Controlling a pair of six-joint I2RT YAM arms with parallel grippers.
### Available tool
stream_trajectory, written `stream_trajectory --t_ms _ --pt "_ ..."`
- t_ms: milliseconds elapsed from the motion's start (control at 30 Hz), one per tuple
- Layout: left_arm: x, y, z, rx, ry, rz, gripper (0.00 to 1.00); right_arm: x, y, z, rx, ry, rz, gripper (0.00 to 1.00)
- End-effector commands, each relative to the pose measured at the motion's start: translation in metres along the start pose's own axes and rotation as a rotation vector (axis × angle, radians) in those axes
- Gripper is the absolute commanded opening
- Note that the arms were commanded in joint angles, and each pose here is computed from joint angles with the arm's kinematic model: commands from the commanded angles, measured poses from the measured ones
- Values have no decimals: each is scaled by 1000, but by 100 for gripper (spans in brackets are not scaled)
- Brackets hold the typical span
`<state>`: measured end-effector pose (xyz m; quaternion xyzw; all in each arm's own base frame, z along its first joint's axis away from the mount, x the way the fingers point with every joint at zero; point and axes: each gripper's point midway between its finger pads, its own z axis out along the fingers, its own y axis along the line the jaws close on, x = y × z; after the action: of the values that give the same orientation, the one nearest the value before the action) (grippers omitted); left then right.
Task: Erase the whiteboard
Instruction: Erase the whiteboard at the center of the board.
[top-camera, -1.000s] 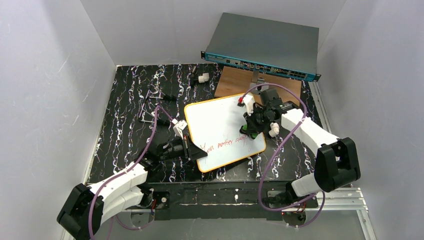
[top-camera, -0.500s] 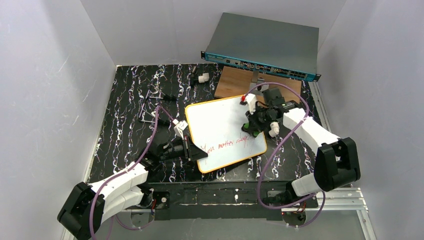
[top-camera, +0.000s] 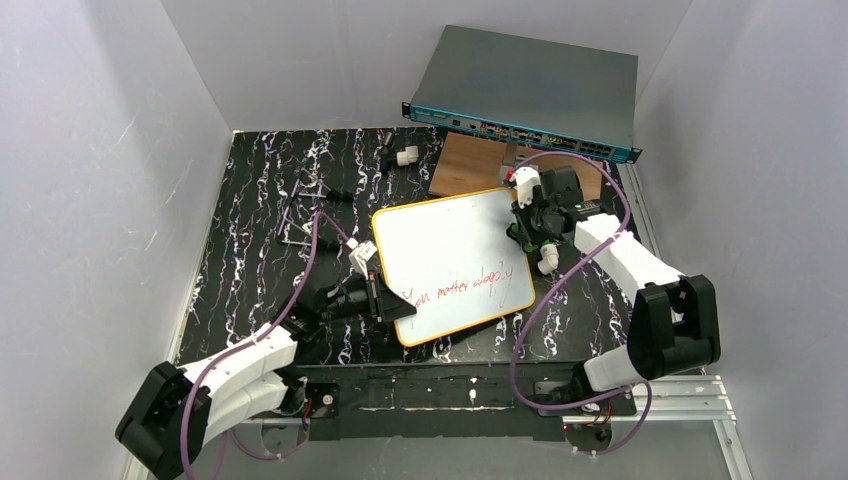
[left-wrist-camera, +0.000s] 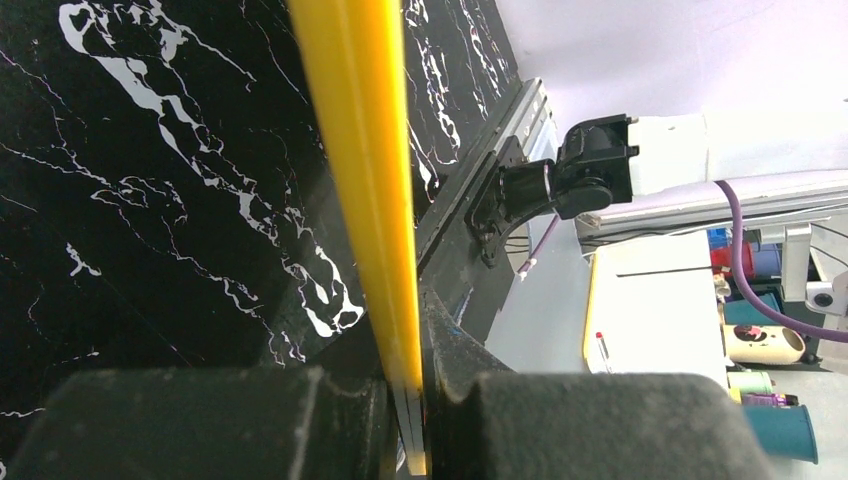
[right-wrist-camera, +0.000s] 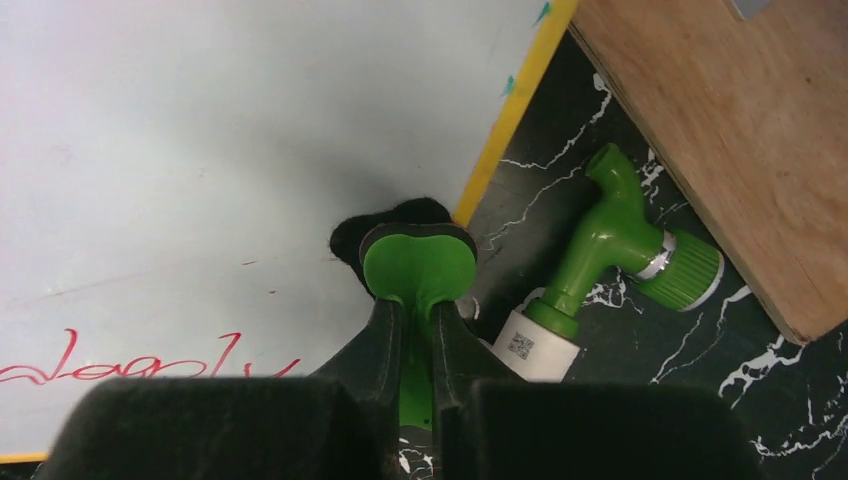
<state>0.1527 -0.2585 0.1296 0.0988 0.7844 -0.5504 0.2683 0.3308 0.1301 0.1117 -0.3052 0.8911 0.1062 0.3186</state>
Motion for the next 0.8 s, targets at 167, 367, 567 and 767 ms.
stream_trajectory --t_ms 167,367,567,767 --pt "-21 -48 -2 208 -61 203 0 5 104 -16 -510 -3 -198 1" --pt "-21 -47 -3 202 -65 206 0 -2 62 -6 -286 -6 -114 1" --pt "-21 -47 -3 203 -66 207 0 16 -12 -3 -19 47 37 1" --pt "-22 -48 -3 209 -67 210 0 26 31 -1 -238 72 -3 1"
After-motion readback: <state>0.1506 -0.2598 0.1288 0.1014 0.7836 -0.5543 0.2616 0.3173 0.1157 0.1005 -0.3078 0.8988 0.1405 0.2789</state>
